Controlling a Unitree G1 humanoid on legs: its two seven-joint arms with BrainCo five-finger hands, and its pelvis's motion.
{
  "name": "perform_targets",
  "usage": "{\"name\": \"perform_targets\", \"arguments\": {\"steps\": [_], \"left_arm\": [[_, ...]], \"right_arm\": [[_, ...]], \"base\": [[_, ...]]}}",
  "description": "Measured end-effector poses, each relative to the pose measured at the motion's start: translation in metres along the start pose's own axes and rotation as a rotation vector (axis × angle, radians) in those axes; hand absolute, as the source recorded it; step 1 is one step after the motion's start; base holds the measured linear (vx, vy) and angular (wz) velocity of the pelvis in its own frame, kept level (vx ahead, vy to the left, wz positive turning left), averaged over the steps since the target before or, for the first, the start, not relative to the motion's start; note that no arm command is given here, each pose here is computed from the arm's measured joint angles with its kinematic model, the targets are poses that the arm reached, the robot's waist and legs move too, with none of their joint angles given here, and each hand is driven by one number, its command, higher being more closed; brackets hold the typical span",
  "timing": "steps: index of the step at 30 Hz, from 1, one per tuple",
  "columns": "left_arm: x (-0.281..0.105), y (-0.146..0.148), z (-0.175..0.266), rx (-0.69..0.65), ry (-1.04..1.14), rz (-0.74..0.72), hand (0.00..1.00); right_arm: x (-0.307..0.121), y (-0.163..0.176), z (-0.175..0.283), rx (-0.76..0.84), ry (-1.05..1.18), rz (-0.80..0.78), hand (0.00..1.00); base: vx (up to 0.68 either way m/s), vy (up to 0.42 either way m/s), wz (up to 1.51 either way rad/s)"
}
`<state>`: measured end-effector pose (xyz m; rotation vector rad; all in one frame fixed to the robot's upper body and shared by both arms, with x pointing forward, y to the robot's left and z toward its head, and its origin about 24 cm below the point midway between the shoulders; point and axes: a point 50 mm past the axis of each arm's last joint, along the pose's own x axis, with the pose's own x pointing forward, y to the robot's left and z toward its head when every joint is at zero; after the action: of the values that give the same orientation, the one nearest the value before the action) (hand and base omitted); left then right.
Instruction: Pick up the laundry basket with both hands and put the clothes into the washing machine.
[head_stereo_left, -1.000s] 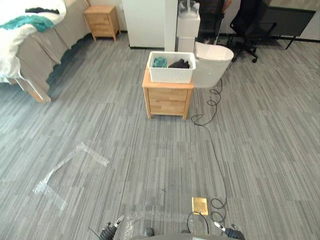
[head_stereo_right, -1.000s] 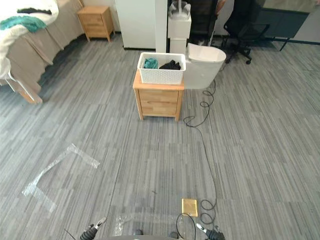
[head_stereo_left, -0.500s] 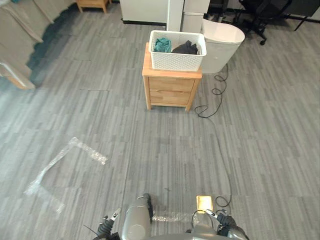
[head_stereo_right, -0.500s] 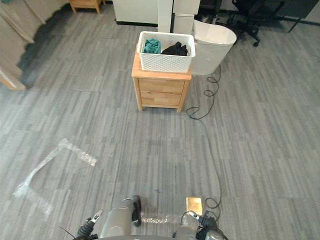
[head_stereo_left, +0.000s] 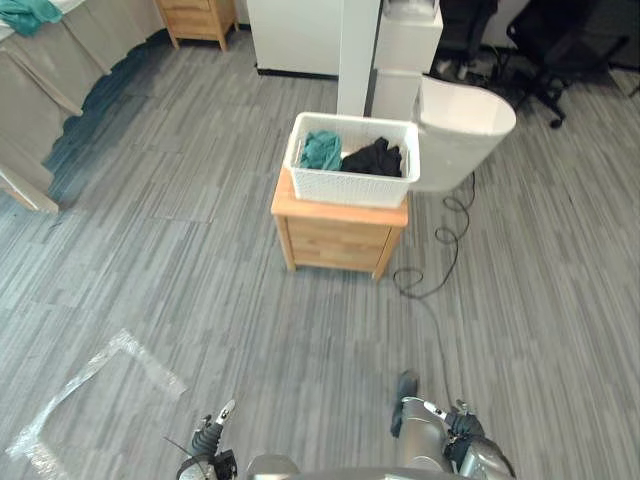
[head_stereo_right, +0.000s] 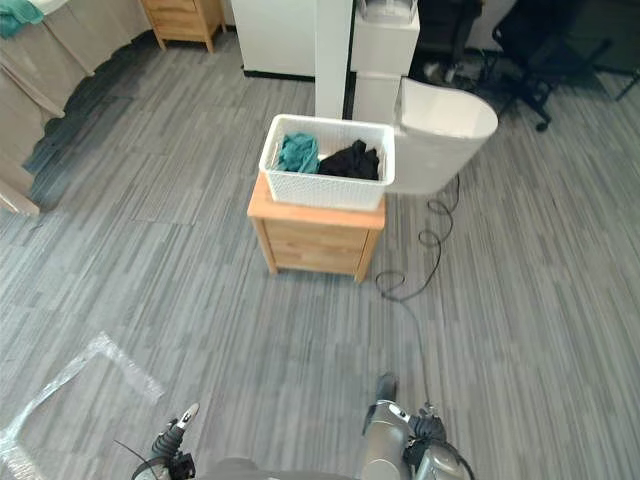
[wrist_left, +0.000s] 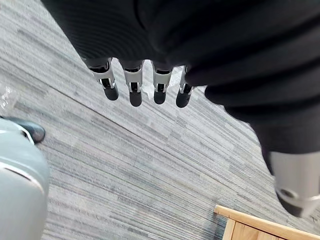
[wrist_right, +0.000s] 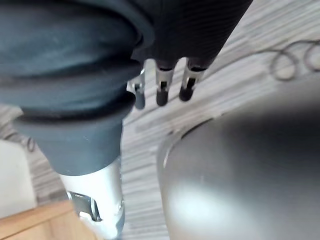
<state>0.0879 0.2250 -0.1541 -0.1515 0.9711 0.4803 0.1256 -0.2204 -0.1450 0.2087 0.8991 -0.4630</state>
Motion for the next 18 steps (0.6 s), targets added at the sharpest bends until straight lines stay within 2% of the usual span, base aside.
{"name": "perform_targets", "arguments": {"steps": [1, 3, 8, 12, 18], "left_arm": [[-0.002, -0.009, -0.006, -0.019, 0.016, -0.018, 0.0], [-0.005, -0.007, -0.016, -0.055, 0.05, -0.006, 0.0], [-0.003, -0.005, -0.002, -0.056, -0.009, 0.0, 0.0], [-0.003, -0.006, 0.004, -0.076, -0.041, -0.004, 0.0], [0.0, 0.006, 0.011, -0.073, -0.055, 0.025, 0.0]], "right_arm": [[0.001, -0.006, 0.004, -0.011, -0.009, -0.012, 0.0], [0.001, -0.002, 0.005, -0.016, -0.015, -0.003, 0.0], [0.001, -0.003, 0.014, 0.02, -0.053, -0.02, 0.0], [0.003, 0.001, 0.045, 0.084, -0.177, -0.012, 0.0], [0.001, 0.01, 0.041, 0.112, -0.186, 0.004, 0.0]], "base": [[0.85, -0.74, 0.32], [0.73, -0.532, -0.19], [0.54, -0.224, -0.19], [0.51, 0.029, -0.38], [0.49, 0.147, 0.07]]}}
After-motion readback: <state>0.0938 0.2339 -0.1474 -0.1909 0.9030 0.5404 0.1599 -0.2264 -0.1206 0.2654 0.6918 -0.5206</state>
